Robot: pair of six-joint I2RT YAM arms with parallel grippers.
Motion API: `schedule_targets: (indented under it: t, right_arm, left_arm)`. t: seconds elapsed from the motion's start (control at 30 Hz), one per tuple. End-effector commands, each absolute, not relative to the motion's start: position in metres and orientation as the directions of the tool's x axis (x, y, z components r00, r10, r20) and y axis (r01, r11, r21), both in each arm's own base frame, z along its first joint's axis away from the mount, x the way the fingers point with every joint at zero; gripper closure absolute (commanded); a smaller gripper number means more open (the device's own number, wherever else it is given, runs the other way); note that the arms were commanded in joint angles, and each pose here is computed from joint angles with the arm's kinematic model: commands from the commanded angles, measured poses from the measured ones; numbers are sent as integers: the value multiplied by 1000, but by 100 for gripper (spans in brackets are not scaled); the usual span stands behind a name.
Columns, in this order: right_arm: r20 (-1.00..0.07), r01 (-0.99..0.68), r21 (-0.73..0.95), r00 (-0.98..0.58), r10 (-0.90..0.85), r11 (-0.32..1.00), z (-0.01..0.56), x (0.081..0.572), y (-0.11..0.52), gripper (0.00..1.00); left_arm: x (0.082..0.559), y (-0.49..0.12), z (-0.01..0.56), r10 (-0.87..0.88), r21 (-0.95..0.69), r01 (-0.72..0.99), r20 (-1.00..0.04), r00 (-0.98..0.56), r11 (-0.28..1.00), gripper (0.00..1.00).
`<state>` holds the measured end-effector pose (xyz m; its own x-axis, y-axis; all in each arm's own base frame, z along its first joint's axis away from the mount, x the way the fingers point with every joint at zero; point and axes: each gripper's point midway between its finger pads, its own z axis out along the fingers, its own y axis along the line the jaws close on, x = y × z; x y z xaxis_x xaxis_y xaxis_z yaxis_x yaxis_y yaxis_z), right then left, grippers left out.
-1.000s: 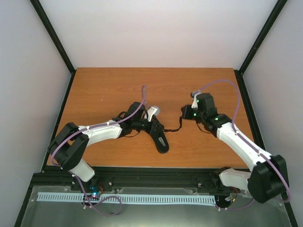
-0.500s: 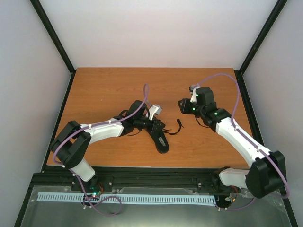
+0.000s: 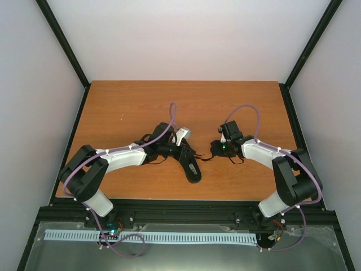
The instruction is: Tie the shoes
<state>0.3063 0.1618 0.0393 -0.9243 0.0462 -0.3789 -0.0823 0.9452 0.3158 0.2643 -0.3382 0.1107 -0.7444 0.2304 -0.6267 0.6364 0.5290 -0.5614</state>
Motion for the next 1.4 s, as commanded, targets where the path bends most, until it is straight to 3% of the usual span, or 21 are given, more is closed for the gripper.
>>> schedule_targets:
  t: [0.0, 0.1, 0.27, 0.3, 0.8, 0.97, 1.37]
  right_arm:
    - [-426, -136, 335, -904, 21, 933, 42, 323, 175, 52]
    - [-435, -153, 320, -901, 1, 935, 38, 333, 178, 60]
    - [-436, -160, 301, -900, -14, 940, 38, 345, 181, 96]
    - [-446, -167, 316, -895, -9, 934, 44, 346, 184, 97]
    - [-565, -330, 573, -822, 70, 750, 189, 319, 219, 97]
    - [-567, -364, 614, -821, 71, 701, 208, 318, 230, 97]
    - [-576, -411, 667, -813, 81, 622, 237, 308, 245, 97]
  left_arm:
    - [269, -339, 126, 210, -550, 661, -666, -716, 511, 81]
    - [269, -339, 127, 212, -547, 664, -669, -713, 510, 79]
    - [268, -337, 129, 215, -540, 668, -672, -708, 512, 72]
    - [268, -336, 128, 216, -537, 667, -672, -709, 516, 70]
    - [274, -347, 132, 258, -517, 706, -687, -680, 483, 51]
    - [277, -354, 136, 269, -516, 723, -695, -667, 459, 43]
    - [294, -370, 125, 299, -507, 729, -684, -665, 459, 37]
